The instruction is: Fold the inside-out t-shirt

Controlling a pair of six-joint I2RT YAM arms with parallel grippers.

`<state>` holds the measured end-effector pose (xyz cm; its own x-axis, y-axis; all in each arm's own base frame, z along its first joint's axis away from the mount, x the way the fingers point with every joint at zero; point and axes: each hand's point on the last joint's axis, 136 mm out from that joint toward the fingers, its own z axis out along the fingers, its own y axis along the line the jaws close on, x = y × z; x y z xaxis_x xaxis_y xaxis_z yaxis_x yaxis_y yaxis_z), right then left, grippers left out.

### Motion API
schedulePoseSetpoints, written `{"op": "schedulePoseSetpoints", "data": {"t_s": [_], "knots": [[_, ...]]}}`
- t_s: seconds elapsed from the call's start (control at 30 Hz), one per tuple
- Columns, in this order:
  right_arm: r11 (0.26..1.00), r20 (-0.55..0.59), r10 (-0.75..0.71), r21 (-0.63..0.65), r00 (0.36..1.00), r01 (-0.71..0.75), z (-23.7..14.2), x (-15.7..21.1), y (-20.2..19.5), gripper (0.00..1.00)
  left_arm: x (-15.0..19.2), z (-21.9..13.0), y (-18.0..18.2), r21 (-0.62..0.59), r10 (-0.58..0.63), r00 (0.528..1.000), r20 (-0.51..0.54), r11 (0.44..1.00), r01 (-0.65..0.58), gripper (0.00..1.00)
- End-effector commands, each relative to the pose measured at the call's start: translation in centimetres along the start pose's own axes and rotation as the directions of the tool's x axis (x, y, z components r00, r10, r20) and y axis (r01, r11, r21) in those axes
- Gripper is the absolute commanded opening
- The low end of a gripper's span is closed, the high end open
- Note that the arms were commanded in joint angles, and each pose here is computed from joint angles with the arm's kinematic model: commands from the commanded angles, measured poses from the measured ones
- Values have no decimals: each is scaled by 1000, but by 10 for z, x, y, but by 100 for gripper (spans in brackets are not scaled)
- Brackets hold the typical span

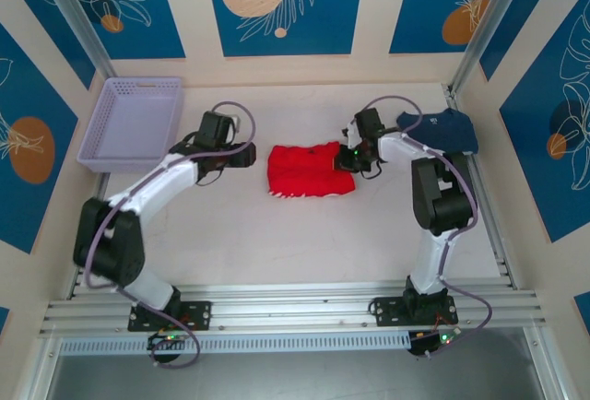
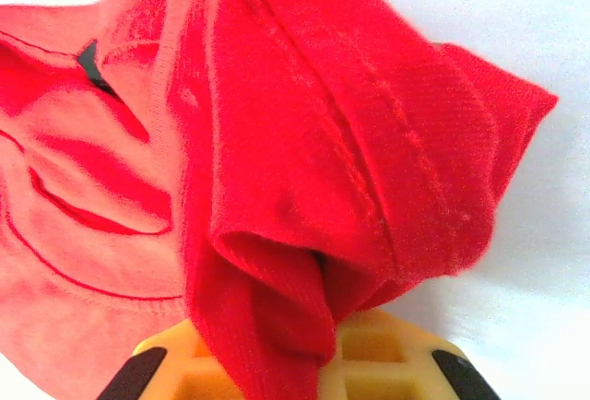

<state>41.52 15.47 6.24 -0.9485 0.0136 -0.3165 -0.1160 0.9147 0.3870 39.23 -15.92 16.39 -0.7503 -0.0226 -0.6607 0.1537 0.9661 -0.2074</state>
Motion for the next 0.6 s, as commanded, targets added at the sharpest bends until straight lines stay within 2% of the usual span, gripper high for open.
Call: {"op": "schedulePoseSetpoints", "data": {"t_s": [0.0,0.13,0.3,0.57], "knots": [[966,87,-187,200,979,167,-64,-39,-18,0,5,-28,7,-6,-48,998,36,999,48,70],[898,86,-309,354,947,260,-107,-70,-37,0,9,-51,0,47,-59,996,66,997,56,70],[787,59,-446,500,893,360,-152,-109,-58,0,21,-61,-4,79,-60,997,53,995,56,70],[724,45,-469,592,882,354,-196,-142,-104,0,39,-58,-7,97,-58,998,10,994,56,70]]}}
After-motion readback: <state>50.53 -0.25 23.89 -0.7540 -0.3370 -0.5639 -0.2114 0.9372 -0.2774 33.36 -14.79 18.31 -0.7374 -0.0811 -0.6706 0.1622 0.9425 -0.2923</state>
